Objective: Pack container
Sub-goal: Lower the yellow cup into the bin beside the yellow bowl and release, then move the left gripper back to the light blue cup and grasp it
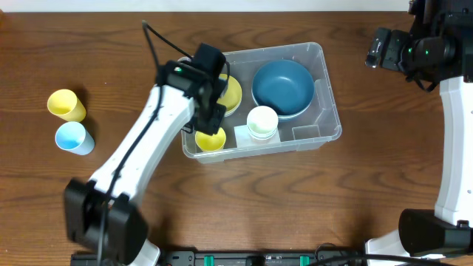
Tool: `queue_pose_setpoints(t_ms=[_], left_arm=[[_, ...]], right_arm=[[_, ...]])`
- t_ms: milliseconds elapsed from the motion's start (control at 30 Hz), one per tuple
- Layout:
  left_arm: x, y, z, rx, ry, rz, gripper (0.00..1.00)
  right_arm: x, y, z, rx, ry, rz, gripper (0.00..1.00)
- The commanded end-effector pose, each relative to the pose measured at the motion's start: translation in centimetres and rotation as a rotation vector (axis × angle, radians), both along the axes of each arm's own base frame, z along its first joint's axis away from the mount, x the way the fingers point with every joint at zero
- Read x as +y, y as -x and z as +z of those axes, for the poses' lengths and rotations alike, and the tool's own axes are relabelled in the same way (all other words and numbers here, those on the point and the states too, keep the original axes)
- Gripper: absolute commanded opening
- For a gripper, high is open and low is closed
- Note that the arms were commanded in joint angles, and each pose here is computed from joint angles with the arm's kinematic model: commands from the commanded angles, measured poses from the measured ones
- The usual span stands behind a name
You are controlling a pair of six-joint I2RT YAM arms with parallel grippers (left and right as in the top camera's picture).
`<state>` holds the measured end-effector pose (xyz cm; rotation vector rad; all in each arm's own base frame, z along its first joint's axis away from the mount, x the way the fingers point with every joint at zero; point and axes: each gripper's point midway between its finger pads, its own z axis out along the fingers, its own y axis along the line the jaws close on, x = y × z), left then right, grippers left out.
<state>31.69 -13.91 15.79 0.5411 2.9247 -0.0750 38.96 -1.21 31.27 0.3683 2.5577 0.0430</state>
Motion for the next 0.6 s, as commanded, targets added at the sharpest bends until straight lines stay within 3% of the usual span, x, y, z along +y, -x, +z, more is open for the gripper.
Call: queue_pose_setpoints(t_ms=[0,33,133,200,400,567], left_arm=[[0.9,-0.2,4.8,-0.141,0.049,0.033,0.43],[1.5,-0.3,5.7,-0.17,0.051,0.05,0.47],[4.7,-0.8,7.6,-0.25,0.022,0.154,0.75],[7.9,-1.1,8.5,-0.272,0.028,0.281,0.84],[13.1,1.0,6.9,-0.141,0.007,0.49,0.92],[18.1,0.2,6.0,-0.145,0.006,0.688,1.0]], right_arm=[[-0.2,0.2,0.2,-0.006,-0.008,-0.017,0.99],[-0.2,0.2,0.2,-0.006,-0.008,-0.018,0.99],[-0.2,0.2,0.2,-0.006,-0.008,-0.018,0.99],[-0.2,0.2,0.2,-0.006,-0.009,-0.018,0.99],[-0.2,0.2,0.2,-0.006,-0.009,-0.018,0.99],[-0.2,0.2,0.2,-0.006,-0.009,-0.018,0.99]])
